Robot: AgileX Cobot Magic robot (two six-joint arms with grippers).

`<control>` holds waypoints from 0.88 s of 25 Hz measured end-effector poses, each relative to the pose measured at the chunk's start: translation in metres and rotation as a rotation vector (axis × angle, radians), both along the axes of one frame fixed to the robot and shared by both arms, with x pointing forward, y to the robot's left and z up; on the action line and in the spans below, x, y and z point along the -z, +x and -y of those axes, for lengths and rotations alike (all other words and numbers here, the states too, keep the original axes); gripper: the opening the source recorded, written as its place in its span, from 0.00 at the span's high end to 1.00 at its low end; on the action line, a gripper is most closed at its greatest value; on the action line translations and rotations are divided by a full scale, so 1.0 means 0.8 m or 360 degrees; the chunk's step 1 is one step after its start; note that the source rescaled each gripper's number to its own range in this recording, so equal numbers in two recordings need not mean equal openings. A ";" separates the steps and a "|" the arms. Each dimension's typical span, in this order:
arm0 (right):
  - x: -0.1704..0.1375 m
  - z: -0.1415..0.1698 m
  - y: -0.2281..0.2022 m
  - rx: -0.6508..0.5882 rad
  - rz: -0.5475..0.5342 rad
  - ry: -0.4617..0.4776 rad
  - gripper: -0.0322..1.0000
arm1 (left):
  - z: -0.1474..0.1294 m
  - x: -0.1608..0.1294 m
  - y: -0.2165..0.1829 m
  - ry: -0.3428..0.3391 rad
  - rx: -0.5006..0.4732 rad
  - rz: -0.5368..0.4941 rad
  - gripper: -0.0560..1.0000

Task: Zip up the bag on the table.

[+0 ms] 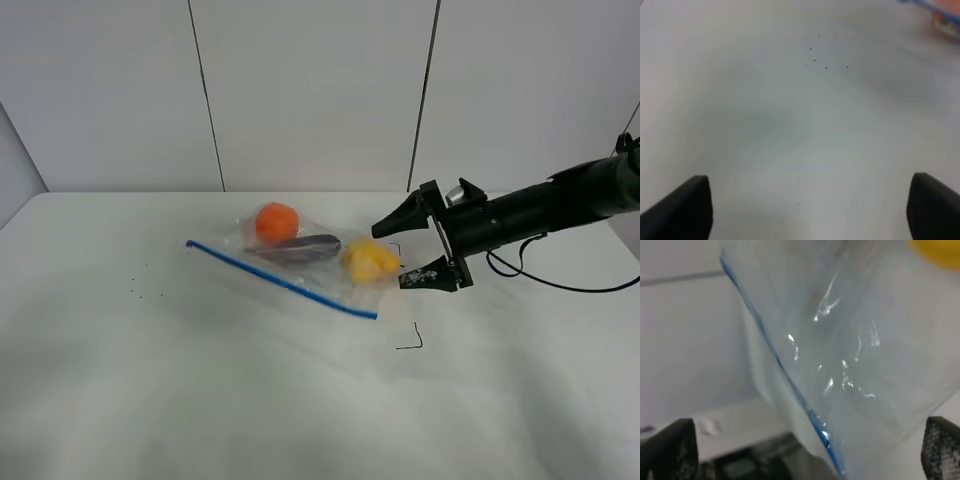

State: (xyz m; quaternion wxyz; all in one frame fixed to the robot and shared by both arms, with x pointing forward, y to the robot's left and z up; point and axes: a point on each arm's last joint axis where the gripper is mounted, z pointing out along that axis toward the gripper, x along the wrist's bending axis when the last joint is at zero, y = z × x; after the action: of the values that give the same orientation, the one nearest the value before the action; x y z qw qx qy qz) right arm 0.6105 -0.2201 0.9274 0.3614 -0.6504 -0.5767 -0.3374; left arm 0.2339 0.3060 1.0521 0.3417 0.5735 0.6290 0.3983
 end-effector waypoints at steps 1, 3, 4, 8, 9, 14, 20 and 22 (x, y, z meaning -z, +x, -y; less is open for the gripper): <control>-0.004 0.004 0.004 -0.0057 -0.0001 -0.0119 0.00 | 0.000 0.000 0.000 0.0000 0.0000 0.0000 0.01; -0.010 0.016 0.014 -0.0131 0.0000 -0.0380 0.00 | 0.000 0.000 0.000 0.0000 0.0000 0.0000 0.01; -0.015 0.023 0.020 -0.0166 0.0012 -0.0538 0.00 | 0.000 0.000 0.000 0.0000 0.0000 0.0000 0.01; -0.035 0.044 0.040 -0.0209 0.0072 -0.1082 0.00 | 0.000 0.000 0.000 0.0000 0.0000 0.0000 0.01; -0.041 0.046 0.045 -0.0193 0.0088 -0.1159 0.00 | 0.000 0.000 0.000 0.0000 0.0000 0.0000 0.01; -0.057 0.058 0.056 -0.0161 0.0137 -0.1375 0.00 | 0.000 0.000 0.000 0.0001 0.0001 0.0000 0.01; -0.061 0.062 0.053 -0.0198 0.0128 -0.1431 0.00 | 0.000 0.000 0.000 0.0001 0.0001 0.0002 0.01; -0.067 0.063 0.051 -0.0202 0.0153 -0.1449 0.00 | 0.000 0.000 0.000 0.0001 0.0001 0.0002 0.01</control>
State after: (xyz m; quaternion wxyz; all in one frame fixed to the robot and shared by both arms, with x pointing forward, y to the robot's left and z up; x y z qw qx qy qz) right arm 0.6517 -0.2704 0.9808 0.0317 -0.6899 -0.7209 -0.0566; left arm 0.2339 0.3060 1.0522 0.3419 0.5736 0.6286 0.3988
